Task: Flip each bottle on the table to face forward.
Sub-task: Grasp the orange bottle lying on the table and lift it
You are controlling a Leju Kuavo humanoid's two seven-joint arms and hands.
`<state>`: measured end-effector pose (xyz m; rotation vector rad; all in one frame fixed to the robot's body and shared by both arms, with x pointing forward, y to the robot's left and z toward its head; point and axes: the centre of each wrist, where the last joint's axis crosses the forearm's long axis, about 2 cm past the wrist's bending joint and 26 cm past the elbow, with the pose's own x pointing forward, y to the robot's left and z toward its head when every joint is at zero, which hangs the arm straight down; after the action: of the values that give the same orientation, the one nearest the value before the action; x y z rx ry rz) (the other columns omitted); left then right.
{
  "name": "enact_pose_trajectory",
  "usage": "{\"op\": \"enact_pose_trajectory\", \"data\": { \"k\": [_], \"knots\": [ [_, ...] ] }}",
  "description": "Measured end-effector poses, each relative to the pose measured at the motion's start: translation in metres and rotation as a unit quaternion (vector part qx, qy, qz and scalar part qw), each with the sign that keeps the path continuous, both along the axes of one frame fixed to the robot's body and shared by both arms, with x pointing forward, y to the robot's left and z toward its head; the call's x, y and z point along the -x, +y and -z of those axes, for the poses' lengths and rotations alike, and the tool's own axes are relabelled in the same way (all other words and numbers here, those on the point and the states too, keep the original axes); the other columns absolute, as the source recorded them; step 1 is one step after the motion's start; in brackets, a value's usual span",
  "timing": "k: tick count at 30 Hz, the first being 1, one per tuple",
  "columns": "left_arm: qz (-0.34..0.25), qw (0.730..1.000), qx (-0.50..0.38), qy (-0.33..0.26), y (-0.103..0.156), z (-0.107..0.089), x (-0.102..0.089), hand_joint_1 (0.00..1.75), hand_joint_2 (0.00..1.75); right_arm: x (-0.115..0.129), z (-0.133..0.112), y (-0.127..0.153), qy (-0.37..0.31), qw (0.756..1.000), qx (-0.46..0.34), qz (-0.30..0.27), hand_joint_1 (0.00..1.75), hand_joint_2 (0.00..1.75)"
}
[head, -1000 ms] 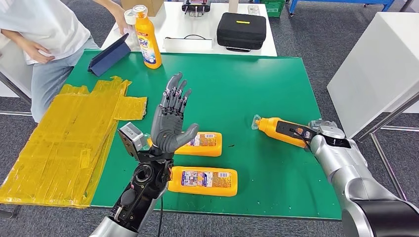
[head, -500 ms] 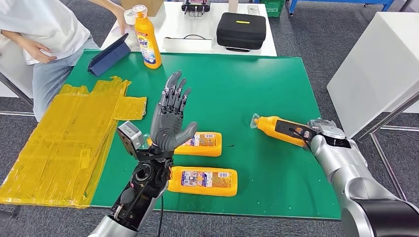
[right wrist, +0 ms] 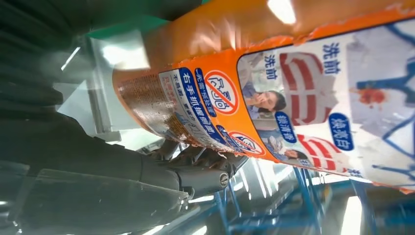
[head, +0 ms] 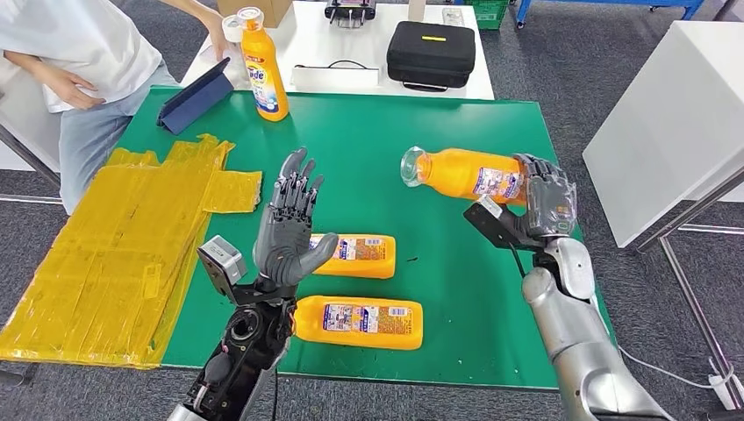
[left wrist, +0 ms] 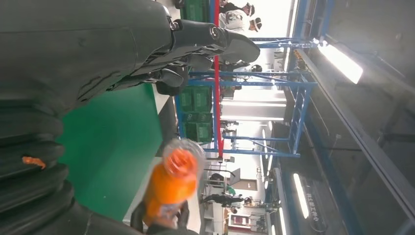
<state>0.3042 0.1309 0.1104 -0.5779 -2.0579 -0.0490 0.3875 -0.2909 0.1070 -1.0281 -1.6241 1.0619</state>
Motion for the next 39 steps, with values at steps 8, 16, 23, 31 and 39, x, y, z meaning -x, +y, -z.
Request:
{"op": "enact_pose_trajectory", "data": {
  "k": [8,16,23,31,39],
  "knots": [
    [-0.004,1.000,-0.006,0.003,0.001,0.002,0.002,0.00,1.75,0.033,-0.010,0.015,-0.116,0.990,-0.082,-0.017,1.75,1.75],
    [0.000,1.000,-0.024,0.004,-0.002,0.001,0.000,0.00,1.75,0.055,-0.014,0.054,-0.133,0.975,-0.155,-0.085,1.75,1.75],
    [0.016,1.000,-0.024,0.003,-0.018,-0.002,-0.001,0.00,1.75,0.062,-0.021,0.098,-0.090,0.945,-0.267,-0.165,1.75,1.75],
    [0.031,0.999,-0.024,0.004,-0.026,-0.006,-0.002,0.00,1.75,0.063,-0.018,0.123,-0.035,0.913,-0.344,-0.215,1.75,1.75],
    [0.024,0.999,-0.039,-0.005,-0.032,-0.012,-0.005,0.00,1.75,0.064,-0.006,0.144,0.039,0.886,-0.387,-0.253,1.75,1.75]
  ]
}}
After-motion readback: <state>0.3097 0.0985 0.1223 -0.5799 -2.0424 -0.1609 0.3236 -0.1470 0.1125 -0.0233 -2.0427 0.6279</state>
